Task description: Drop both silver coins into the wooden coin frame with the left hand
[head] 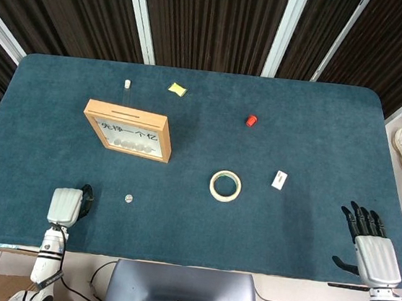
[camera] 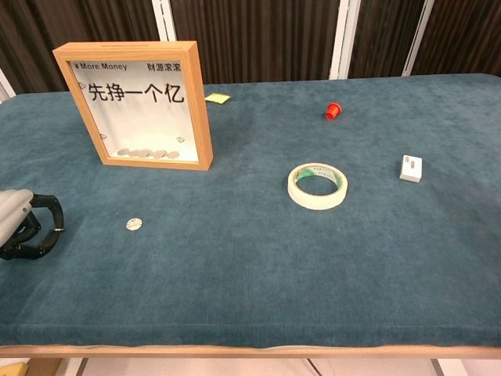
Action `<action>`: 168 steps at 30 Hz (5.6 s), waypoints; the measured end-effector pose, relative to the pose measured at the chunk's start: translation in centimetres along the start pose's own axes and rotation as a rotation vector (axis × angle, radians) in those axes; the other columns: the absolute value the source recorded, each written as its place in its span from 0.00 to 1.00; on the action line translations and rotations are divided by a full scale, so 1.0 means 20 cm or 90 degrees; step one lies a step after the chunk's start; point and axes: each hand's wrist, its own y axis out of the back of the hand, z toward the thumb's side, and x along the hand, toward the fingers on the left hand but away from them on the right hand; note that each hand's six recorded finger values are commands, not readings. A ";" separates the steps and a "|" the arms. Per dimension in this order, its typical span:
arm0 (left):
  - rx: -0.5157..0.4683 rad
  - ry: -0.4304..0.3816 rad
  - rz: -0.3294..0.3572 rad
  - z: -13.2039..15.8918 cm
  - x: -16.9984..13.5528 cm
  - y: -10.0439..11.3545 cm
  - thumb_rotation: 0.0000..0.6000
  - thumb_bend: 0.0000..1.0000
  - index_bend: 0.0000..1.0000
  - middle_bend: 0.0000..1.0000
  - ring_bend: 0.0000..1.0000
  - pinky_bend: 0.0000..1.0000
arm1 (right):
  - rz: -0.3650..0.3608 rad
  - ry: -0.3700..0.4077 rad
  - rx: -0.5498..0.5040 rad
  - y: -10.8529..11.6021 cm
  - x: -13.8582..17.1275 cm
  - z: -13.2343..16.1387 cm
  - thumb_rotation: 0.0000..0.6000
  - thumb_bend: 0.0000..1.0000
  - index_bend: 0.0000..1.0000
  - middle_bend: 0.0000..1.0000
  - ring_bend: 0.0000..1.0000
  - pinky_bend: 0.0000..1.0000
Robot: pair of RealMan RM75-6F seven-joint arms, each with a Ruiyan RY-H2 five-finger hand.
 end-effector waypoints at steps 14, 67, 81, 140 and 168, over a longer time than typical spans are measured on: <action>-0.009 -0.001 0.018 0.01 0.01 0.02 1.00 0.39 0.56 1.00 1.00 1.00 | 0.001 0.000 0.001 0.00 0.00 0.00 1.00 0.18 0.00 0.00 0.00 0.00; -0.096 -0.185 0.072 0.52 0.78 1.34 1.00 0.50 0.64 1.00 1.00 1.00 | 0.024 -0.019 -0.044 0.01 -0.09 -0.04 1.00 0.18 0.00 0.00 0.00 0.00; -0.068 -0.180 0.027 0.52 0.92 1.22 1.00 0.49 0.64 1.00 1.00 1.00 | 0.029 -0.030 -0.039 0.00 -0.11 -0.05 1.00 0.18 0.00 0.00 0.00 0.00; -0.195 -0.243 0.083 0.03 -0.16 0.78 1.00 0.38 0.34 1.00 1.00 1.00 | 0.034 -0.007 -0.024 -0.03 -0.09 0.02 1.00 0.18 0.00 0.00 0.00 0.00; -0.164 -0.216 -0.082 0.41 0.01 0.08 1.00 0.39 0.38 1.00 1.00 1.00 | 0.030 -0.013 -0.031 -0.02 -0.09 0.00 1.00 0.18 0.00 0.00 0.00 0.00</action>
